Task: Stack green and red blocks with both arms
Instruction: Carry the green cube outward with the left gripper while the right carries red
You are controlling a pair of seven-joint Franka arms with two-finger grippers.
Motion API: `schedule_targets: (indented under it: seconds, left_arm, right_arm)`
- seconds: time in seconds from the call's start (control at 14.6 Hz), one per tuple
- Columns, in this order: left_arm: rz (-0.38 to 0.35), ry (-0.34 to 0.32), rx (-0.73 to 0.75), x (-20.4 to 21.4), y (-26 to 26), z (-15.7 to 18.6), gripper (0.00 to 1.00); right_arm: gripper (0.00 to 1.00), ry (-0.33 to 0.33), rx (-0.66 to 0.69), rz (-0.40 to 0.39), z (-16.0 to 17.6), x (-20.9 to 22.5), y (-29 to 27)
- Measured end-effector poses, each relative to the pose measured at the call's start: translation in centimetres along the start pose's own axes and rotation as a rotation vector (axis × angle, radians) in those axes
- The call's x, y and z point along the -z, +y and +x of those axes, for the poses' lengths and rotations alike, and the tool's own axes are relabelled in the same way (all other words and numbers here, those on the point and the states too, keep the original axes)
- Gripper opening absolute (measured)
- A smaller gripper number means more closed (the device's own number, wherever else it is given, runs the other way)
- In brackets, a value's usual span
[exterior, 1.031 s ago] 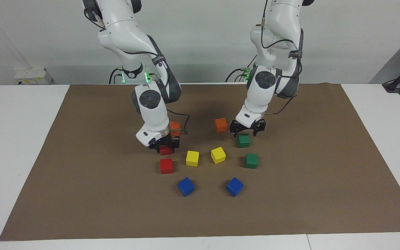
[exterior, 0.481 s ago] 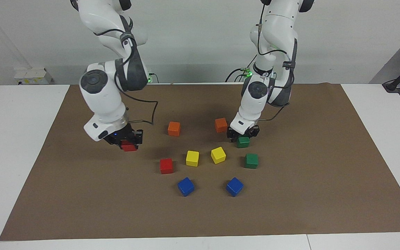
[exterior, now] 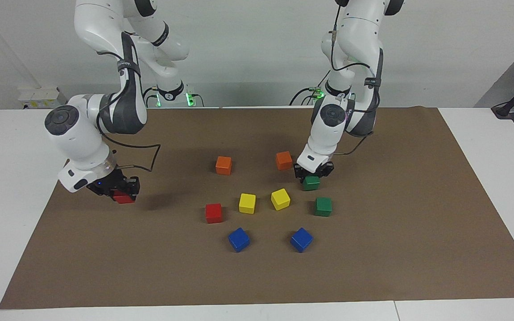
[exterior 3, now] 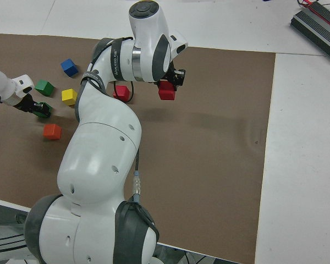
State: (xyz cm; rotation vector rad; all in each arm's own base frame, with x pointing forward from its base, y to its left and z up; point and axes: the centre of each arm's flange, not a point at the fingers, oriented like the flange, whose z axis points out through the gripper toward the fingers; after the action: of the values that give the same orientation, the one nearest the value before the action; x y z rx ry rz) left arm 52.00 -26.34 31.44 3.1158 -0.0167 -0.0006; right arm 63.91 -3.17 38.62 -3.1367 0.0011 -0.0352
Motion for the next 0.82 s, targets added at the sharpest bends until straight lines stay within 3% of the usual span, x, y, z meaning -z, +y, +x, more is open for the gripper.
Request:
schedule_targets:
  seconds: [0.21, 0.48, 0.82]
  left_arm:
    - [0.008, -0.014, 0.049, 5.8, -2.2, 2.1, 0.55]
    - [0.013, -0.023, 0.127, 12.9, -11.0, 3.0, 0.55]
    - [0.003, -0.058, 0.009, 13.8, -28.2, 3.1, 0.55]
  right_arm:
    - [0.56, -0.009, -0.001, 0.001, -0.9, -2.0, 0.1]
    - [0.56, 0.005, 0.003, 0.000, -1.7, -3.6, 0.7]
    - [0.56, 0.011, 0.009, 0.000, -2.3, -4.8, 1.2]
